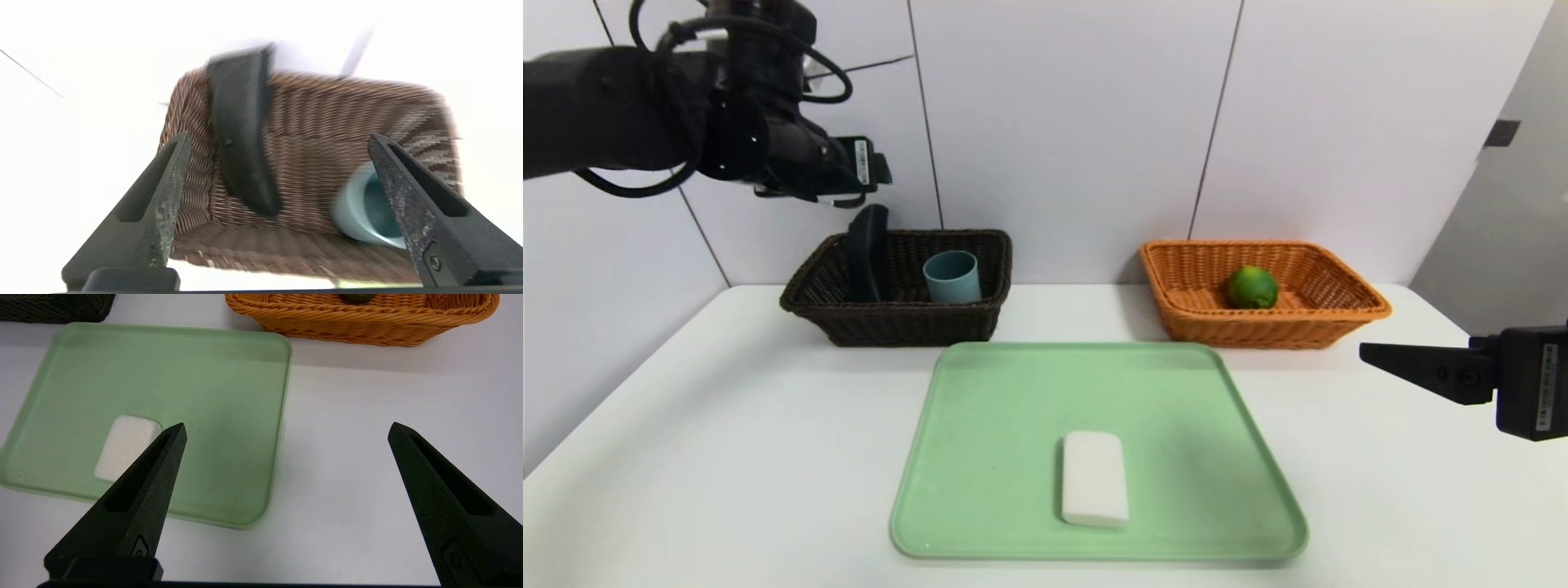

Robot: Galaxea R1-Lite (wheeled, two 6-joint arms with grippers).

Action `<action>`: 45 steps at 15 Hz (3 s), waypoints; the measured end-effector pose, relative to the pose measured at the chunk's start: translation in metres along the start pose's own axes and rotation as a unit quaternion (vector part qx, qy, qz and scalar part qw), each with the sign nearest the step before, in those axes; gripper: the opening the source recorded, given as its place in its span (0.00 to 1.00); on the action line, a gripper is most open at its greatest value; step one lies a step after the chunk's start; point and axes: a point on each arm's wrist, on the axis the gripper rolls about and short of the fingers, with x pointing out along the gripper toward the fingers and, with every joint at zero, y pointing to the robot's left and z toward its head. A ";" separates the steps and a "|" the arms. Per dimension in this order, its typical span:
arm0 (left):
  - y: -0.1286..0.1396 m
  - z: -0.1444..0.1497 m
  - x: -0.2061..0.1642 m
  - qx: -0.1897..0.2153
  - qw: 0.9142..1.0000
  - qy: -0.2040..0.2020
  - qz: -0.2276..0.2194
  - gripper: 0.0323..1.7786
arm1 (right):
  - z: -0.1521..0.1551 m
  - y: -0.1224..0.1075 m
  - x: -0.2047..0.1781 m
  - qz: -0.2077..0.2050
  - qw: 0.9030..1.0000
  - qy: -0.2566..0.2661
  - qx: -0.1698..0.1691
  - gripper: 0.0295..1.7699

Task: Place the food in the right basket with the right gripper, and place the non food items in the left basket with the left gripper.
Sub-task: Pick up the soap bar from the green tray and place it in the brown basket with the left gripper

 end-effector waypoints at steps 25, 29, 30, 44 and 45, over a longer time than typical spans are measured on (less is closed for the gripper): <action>-0.184 -0.129 -0.114 0.057 0.940 0.307 -0.135 0.95 | -0.016 -0.005 -0.002 -0.005 1.000 0.015 -0.003 0.96; -0.194 -0.147 -0.103 0.070 0.928 0.339 -0.139 0.95 | -0.018 -0.006 -0.002 -0.004 1.000 0.017 -0.001 0.96; -0.196 -0.150 -0.102 0.074 0.927 0.342 -0.138 0.95 | -0.019 -0.006 -0.002 -0.005 1.000 0.017 -0.001 0.96; -0.218 -0.184 -0.087 0.099 0.908 0.381 -0.146 0.95 | -0.030 -0.012 -0.013 -0.005 1.000 0.013 0.000 0.96; -0.219 -0.186 -0.085 0.101 0.907 0.382 -0.144 0.95 | -0.031 -0.013 -0.013 -0.005 1.000 0.013 0.000 0.96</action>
